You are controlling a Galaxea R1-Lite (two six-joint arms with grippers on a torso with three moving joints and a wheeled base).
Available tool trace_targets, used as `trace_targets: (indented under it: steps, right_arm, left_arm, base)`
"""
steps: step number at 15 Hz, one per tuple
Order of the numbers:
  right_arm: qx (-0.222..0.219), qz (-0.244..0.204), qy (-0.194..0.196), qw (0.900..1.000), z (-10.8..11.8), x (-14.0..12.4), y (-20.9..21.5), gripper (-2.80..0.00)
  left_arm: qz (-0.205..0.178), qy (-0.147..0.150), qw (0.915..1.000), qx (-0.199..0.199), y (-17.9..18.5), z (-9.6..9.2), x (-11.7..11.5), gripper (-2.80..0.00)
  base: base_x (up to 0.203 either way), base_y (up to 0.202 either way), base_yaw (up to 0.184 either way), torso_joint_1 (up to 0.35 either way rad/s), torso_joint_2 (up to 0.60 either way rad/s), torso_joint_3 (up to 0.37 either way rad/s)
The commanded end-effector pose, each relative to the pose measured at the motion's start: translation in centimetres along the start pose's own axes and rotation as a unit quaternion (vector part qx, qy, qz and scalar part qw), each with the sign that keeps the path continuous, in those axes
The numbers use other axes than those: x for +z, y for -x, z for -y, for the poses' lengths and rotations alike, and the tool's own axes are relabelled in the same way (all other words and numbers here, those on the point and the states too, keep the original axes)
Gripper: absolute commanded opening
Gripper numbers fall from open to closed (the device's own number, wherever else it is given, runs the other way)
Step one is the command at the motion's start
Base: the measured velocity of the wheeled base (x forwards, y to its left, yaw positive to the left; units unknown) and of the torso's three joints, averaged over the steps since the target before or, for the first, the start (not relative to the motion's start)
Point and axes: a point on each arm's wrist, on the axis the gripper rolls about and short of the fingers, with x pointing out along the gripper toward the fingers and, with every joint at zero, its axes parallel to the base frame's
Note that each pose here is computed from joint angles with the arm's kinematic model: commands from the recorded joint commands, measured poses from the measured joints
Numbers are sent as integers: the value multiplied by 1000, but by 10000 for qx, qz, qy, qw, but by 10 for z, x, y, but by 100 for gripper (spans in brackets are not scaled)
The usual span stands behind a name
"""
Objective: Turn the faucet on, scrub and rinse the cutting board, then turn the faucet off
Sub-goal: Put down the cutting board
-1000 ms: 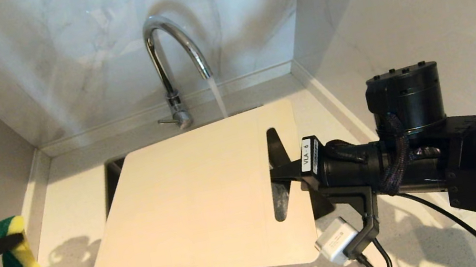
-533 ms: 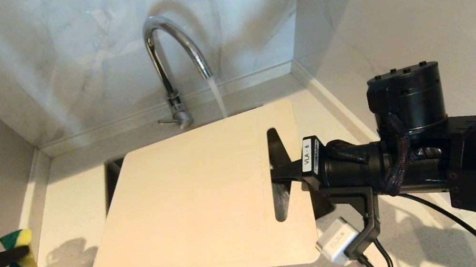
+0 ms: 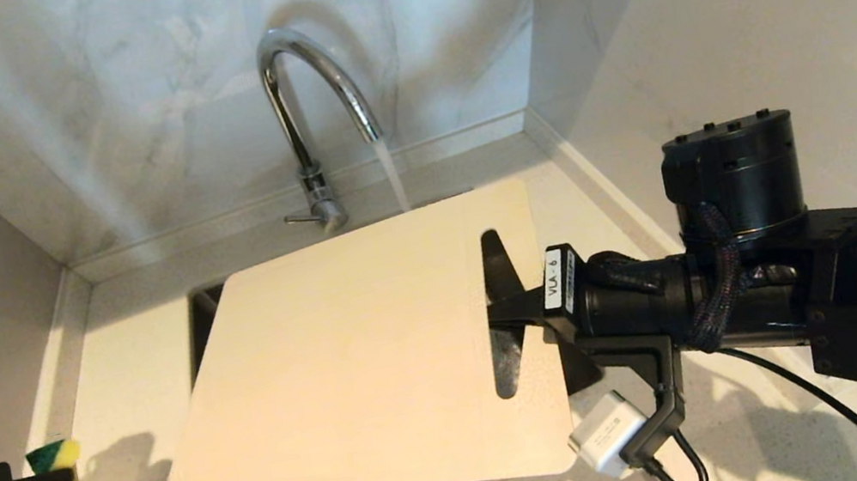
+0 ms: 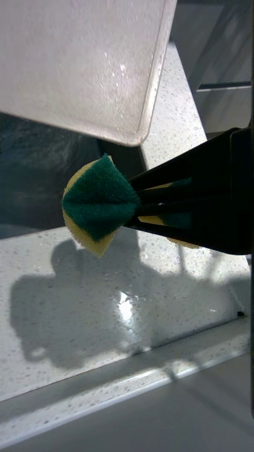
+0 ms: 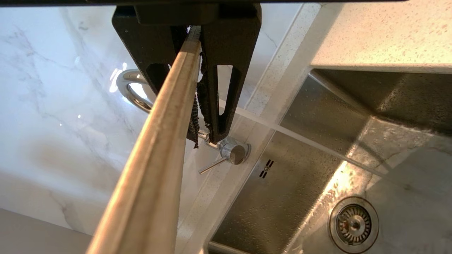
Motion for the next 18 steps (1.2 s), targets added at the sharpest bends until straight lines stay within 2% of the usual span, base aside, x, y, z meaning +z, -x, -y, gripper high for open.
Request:
trace_targets:
  steps: [1, 18]
  right_arm:
    - [-28, -6, 79, 10000, 1, 0, 1, -280]
    - [-54, -128, -3, 9999, 7, 13, 27, -280]
  left_arm:
    - [-136, 33, 9999, 17, -6, -2, -2, -280]
    - [-148, 64, 9998, 99, -12, -7, -2, -280]
  base:
    - [0, 0, 0, 0, 0, 0]
    - [0, 0, 0, 0, 0, 0]
